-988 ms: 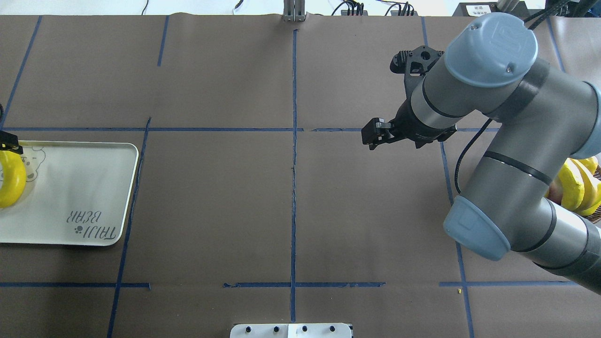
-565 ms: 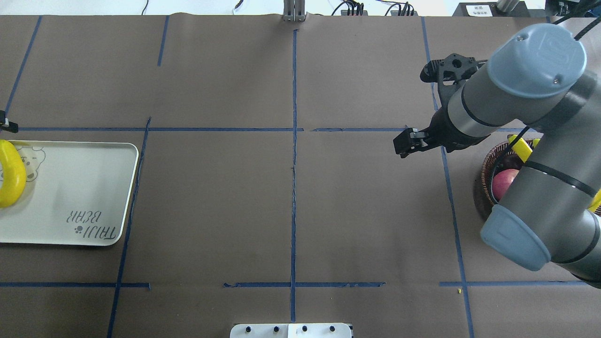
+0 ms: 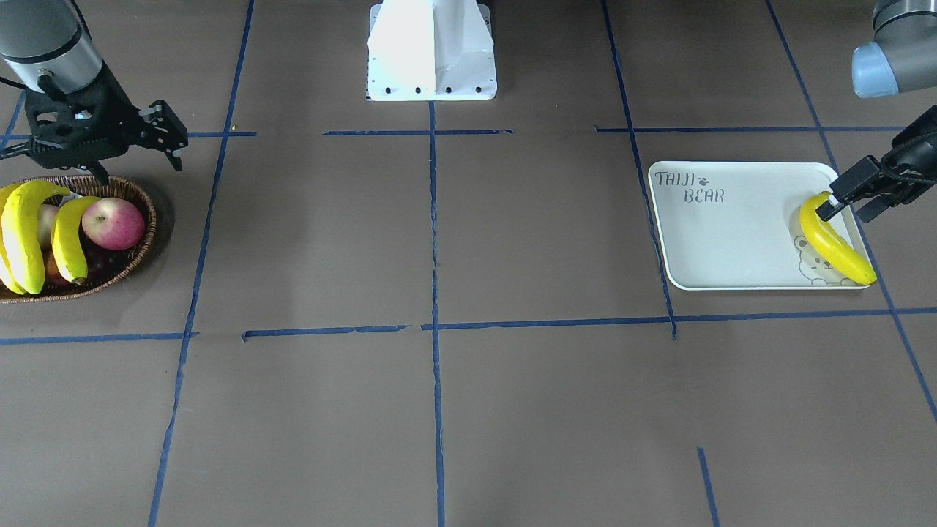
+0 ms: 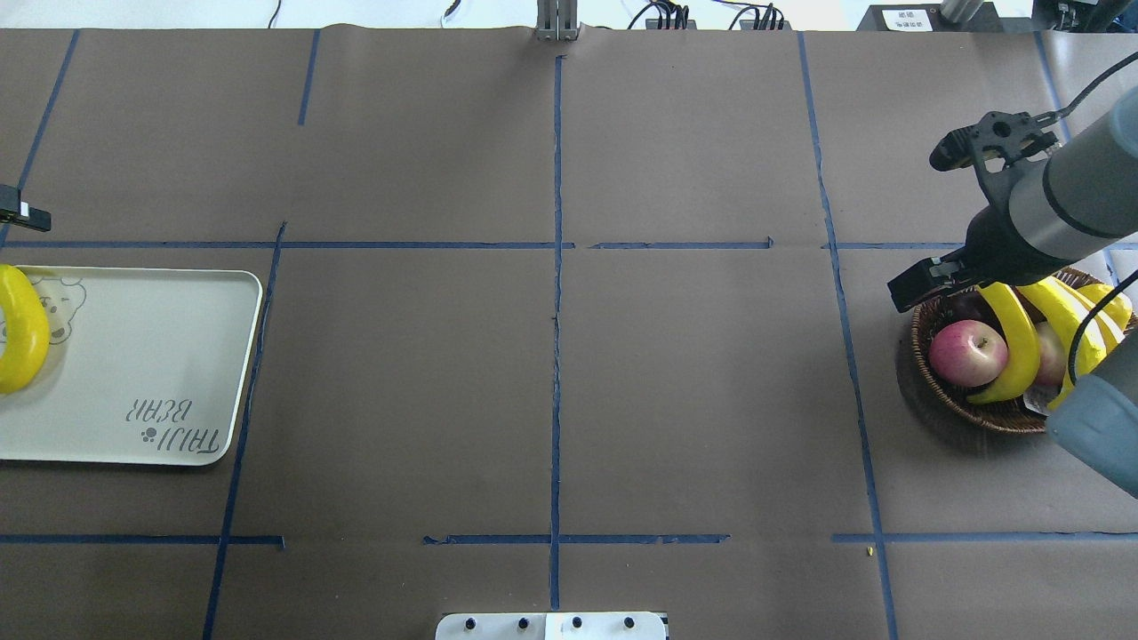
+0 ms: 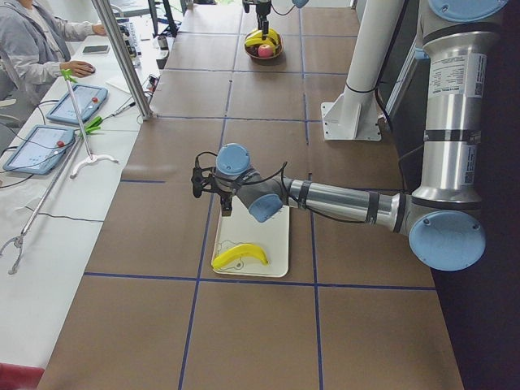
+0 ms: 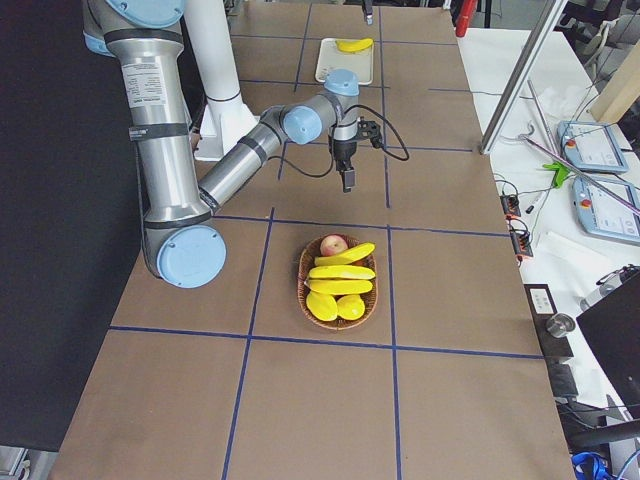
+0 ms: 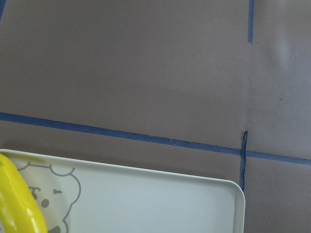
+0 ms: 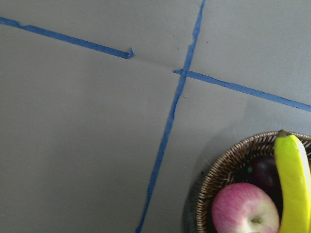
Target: Transfer all bananas from basket to plate
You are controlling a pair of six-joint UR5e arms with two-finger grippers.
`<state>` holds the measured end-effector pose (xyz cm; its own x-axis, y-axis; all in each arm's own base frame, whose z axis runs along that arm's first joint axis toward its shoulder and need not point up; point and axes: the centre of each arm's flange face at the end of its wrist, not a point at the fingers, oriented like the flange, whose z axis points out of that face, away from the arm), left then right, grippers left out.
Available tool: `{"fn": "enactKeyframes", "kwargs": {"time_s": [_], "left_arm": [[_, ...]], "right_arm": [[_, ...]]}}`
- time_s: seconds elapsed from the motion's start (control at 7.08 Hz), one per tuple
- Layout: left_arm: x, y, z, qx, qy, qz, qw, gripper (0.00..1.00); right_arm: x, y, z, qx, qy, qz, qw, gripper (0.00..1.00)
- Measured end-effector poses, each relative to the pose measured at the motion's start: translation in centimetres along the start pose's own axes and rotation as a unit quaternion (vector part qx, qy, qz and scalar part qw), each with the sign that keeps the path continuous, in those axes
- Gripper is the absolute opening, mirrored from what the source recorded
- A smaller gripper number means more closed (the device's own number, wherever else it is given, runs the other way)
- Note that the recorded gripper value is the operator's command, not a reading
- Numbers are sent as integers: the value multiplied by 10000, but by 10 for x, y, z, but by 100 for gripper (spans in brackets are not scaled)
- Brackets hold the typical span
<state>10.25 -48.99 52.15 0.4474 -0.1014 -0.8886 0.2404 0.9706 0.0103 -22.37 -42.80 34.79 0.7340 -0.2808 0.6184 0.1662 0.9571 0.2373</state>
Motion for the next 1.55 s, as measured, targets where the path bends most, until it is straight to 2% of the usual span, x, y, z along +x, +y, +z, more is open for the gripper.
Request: {"fn": "enactKeyframes", "kwargs": {"time_s": [0.42,0.56,0.71,0.99,1.13,1.27,1.55], "left_arm": [[4,3,3,-43,12,41,10000,100],[5,3,4,-46,18,51,10000,100],[7,4,4,-51,23,60,10000,100],[7,4,5,-58,24,68,10000,100],[8,4,5,-60,25,69,10000,100],[8,4,5,-60,23,68,10000,100],[8,5,4,-55,26,76,10000,100]], "right_arm": [[79,41,23,-257,317,-344,9986,100],[98,54,37,-195,344,-390,9985,99],[114,62,51,-115,440,-352,9983,99],[145,75,76,-139,880,-93,9960,98],[152,78,83,-184,972,-29,9951,92],[154,78,88,-215,998,1,9948,87],[150,81,102,-343,1004,18,9944,87]]}}
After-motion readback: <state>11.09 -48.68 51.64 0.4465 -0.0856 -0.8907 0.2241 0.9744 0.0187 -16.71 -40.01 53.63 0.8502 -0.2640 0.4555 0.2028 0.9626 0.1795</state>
